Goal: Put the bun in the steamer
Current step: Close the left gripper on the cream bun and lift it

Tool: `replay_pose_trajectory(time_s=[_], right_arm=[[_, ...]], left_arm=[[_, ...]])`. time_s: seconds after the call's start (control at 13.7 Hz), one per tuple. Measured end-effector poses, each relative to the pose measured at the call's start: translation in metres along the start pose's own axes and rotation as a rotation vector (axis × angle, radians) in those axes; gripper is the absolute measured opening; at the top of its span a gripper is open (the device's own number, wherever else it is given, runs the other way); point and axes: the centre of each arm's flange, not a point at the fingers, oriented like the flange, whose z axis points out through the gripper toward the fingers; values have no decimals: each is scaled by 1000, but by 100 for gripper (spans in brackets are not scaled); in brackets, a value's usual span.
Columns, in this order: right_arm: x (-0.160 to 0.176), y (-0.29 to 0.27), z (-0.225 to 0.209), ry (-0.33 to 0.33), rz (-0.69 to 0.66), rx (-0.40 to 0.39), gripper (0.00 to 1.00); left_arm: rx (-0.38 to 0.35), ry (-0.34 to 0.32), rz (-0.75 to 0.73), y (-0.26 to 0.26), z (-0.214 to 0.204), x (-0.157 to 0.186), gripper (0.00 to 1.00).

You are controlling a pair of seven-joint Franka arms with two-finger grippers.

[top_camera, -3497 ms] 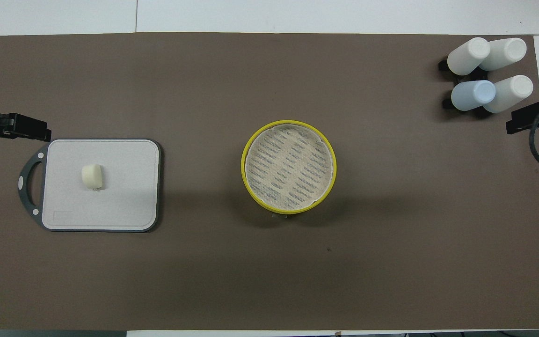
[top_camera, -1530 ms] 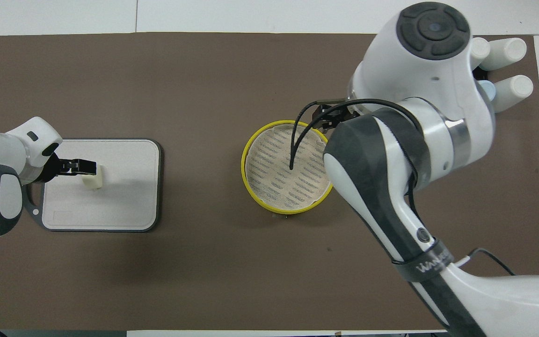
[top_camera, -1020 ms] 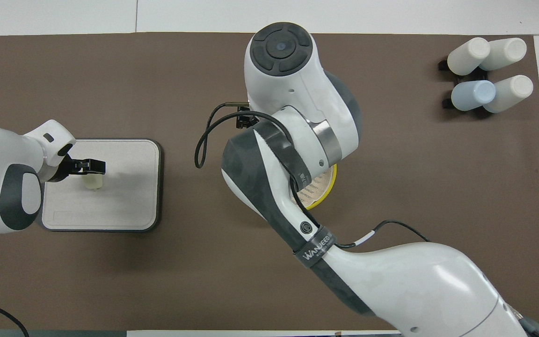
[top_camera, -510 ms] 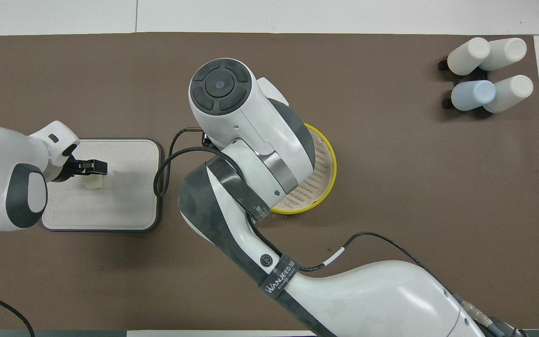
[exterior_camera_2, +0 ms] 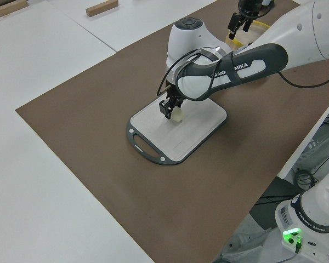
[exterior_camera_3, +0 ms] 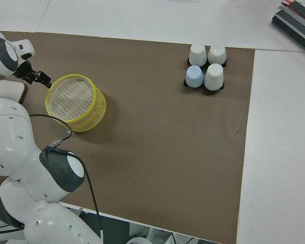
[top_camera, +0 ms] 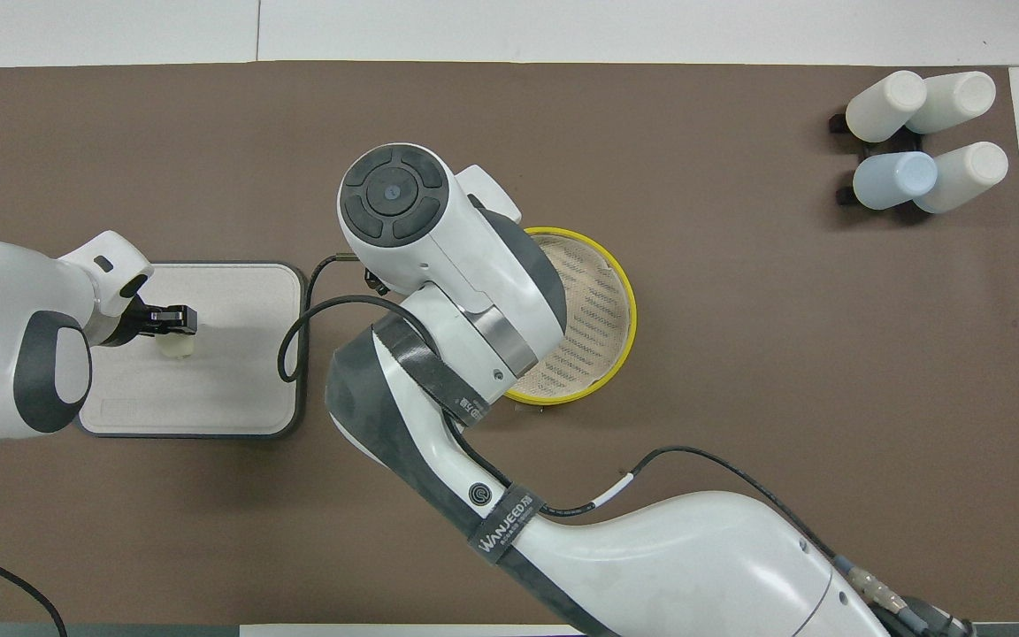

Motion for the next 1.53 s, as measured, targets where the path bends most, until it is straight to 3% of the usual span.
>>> replay_pose_trajectory(time_s=[0.07,0.22,0.51,0.87,0.95,1.17,1.24,1.38,1.53], right_arm=[[1,0,5,2,1,1,100],[0,1,15,1,1,1,100],[-4,1,33,-6,14,-4,99],[-8,3,40,-20,29,-16,95],[-9,3,40,-20,36,-16,87],[-14,0,38,-21,32,-16,49],[-17,-2,37,-21,31,-17,41],[-21,-4,37,-22,48,-30,34],[-20,0,36,-22,55,-51,13]], left_arm=[[0,-1,0,0,0,0,51],[0,-1,0,0,0,0,23],[0,1,-19,1,-7,4,22],[-6,-52,-64,13,-62,25,22],[-6,-61,-71,17,-69,26,22],[-4,-86,-101,36,-91,31,22],[-2,-89,-113,45,-96,32,22],[1,-84,-140,64,-105,32,22],[3,-80,-163,80,-110,30,22]])
